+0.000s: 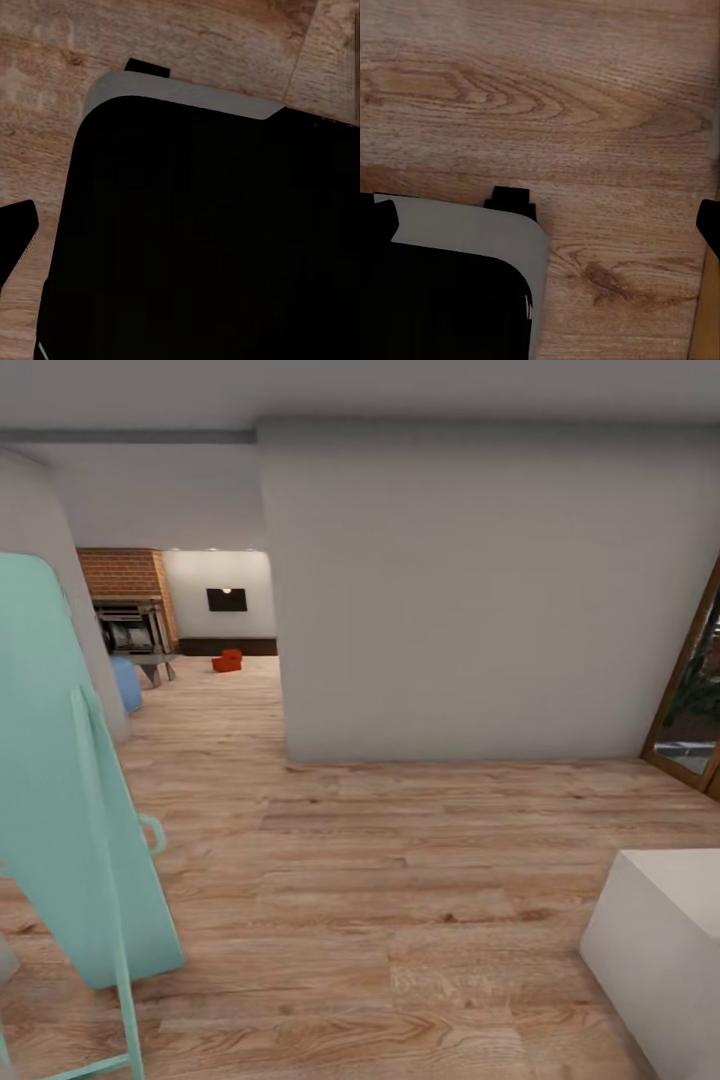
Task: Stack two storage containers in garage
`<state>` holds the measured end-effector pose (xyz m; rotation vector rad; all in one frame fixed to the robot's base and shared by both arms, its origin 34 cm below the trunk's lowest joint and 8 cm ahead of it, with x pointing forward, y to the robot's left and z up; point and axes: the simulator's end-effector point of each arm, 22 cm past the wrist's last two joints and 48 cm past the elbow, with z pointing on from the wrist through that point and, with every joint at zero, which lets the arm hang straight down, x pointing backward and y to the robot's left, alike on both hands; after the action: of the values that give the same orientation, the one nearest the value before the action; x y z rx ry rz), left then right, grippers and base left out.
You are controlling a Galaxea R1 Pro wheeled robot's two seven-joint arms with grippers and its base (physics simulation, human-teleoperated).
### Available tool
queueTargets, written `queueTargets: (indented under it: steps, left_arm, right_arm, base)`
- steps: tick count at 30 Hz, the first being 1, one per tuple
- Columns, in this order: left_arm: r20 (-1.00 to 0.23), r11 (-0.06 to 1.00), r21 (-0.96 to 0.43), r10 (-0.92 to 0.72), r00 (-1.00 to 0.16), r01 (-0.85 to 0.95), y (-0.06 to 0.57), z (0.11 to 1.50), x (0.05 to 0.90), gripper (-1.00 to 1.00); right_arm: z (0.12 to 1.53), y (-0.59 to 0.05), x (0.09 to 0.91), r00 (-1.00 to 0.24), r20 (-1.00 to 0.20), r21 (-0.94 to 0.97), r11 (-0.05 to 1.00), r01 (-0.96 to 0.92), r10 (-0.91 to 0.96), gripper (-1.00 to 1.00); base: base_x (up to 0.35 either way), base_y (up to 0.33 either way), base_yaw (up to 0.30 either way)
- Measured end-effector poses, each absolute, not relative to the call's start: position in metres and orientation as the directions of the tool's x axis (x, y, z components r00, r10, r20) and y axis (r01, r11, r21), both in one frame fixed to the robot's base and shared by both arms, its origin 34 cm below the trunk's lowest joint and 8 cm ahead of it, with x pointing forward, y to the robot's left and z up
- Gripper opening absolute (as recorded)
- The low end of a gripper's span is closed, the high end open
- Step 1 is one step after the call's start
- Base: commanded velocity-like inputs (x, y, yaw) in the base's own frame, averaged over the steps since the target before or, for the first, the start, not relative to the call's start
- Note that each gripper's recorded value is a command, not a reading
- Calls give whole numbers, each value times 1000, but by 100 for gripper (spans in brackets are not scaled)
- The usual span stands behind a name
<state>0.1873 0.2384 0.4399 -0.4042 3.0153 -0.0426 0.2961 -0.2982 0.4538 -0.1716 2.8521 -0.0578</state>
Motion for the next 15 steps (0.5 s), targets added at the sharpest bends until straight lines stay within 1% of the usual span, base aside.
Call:
queueTargets:
  steps: [15]
  left_arm:
    - [-93, 961, -41, -278, -956, -275, 239, 440, 187, 100]
  right_arm:
    - [454, -298, 296, -953, -277, -56, 992, -112, -123, 100]
  base:
    - [326, 0, 0]
